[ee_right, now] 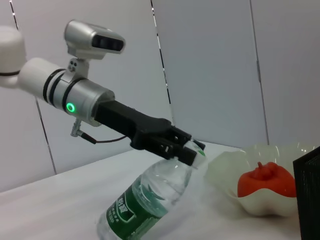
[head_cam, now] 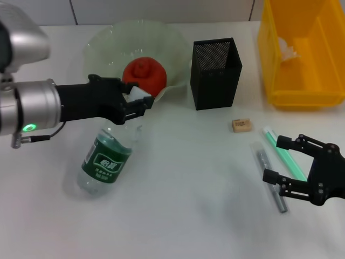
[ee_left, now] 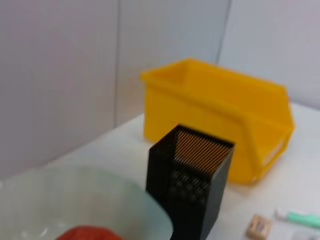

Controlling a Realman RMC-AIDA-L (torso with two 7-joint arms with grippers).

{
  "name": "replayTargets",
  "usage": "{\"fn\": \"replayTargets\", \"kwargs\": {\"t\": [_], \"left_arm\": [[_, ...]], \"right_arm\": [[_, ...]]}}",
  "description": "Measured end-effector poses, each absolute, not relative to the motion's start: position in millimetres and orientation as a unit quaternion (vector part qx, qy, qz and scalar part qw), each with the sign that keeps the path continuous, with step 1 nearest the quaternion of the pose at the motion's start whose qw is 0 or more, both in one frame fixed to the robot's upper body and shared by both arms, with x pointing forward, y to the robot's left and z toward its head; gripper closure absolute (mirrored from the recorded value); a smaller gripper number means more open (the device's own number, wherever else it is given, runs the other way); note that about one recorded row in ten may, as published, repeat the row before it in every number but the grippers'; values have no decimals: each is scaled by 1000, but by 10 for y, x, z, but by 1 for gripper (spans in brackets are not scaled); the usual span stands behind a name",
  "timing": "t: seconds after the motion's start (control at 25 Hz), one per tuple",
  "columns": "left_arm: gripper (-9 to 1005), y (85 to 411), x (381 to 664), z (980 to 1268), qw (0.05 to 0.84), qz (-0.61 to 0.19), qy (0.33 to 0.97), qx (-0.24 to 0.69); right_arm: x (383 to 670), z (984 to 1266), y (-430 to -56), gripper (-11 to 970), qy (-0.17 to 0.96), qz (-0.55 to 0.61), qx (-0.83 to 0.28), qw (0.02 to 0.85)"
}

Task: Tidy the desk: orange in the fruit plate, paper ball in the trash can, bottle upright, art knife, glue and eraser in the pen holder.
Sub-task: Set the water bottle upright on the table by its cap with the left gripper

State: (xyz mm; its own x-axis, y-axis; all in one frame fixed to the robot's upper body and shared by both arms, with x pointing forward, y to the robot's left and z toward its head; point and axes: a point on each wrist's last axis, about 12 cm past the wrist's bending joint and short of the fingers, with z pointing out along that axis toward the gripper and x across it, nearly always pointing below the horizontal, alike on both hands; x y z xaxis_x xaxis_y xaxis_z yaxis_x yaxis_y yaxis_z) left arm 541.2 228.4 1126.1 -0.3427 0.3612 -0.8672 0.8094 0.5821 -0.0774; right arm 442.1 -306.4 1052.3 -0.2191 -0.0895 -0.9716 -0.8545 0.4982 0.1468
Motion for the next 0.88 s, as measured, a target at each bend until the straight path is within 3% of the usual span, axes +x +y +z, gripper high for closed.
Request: {"fn": "replayTargets", "kwargs": {"t": [0.4,0.88], "left_arm": [[558,2628,5354,11092,511,-316,716,355],[563,2653,5319,10994,549,-337,680,351]], "right_arm": [[4452,10538,-3045,132,688,370,-344,522],[4480,10549,-3016,133,687,376,-344,518]]}}
